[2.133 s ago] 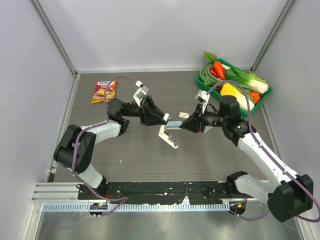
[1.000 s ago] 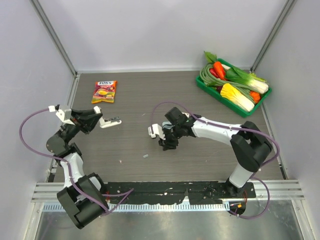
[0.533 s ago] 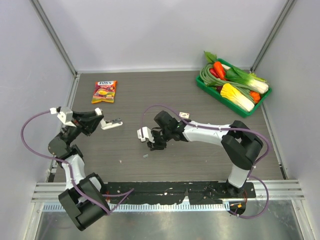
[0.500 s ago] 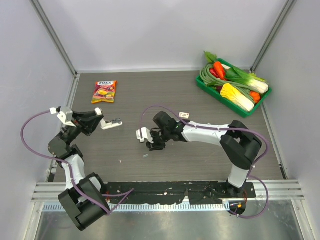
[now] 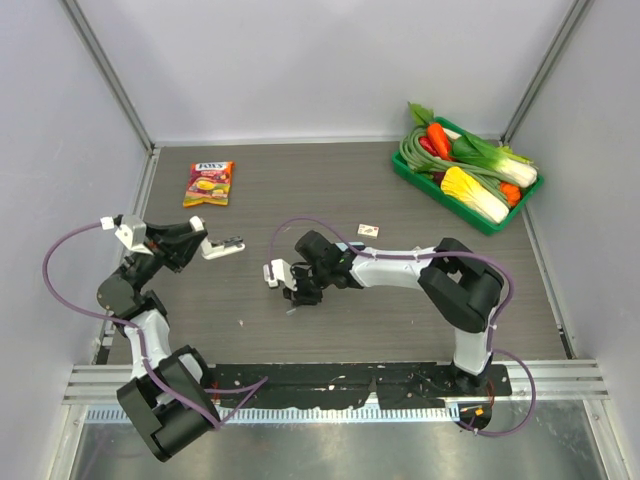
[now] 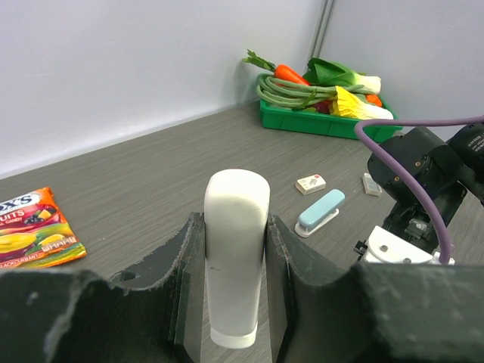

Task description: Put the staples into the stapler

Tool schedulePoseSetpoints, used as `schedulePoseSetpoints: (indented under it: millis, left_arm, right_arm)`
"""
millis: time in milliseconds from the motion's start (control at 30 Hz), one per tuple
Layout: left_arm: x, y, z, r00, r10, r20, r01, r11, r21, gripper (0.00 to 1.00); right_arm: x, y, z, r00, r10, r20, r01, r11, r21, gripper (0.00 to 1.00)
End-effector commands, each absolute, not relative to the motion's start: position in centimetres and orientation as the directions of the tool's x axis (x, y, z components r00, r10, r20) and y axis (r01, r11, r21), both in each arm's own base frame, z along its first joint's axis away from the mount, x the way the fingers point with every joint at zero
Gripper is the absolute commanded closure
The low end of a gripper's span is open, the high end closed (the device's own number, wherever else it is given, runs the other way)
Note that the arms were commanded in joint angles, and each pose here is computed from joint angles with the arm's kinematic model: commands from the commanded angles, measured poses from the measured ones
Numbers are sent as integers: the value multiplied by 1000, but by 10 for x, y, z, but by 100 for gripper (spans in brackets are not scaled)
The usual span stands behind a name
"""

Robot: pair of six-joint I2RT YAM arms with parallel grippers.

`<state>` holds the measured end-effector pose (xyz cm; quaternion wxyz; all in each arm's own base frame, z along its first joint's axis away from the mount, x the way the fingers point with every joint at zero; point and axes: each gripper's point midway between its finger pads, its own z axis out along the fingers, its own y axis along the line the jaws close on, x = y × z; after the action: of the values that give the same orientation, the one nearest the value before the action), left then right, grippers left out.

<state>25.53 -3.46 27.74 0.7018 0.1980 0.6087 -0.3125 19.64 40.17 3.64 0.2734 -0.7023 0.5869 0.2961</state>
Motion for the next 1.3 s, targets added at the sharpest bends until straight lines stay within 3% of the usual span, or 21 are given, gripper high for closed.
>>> schedulePoseSetpoints:
  millis: [0, 567, 1267]
  left_arm:
    - [257, -30, 285, 135, -173, -976, 657, 753, -43, 100]
    - [260, -29, 282, 125, -187, -974, 652, 756, -62, 100]
    - [260, -29, 281, 121, -190, -974, 652, 755, -66, 100]
  right_arm:
    - [208, 420, 50, 150, -629, -763, -987, -141, -78, 75]
    - [204, 420, 49, 127, -637, -760, -989, -141, -48, 67]
    - [208, 420, 51, 53, -641, -766, -996, -88, 4, 65]
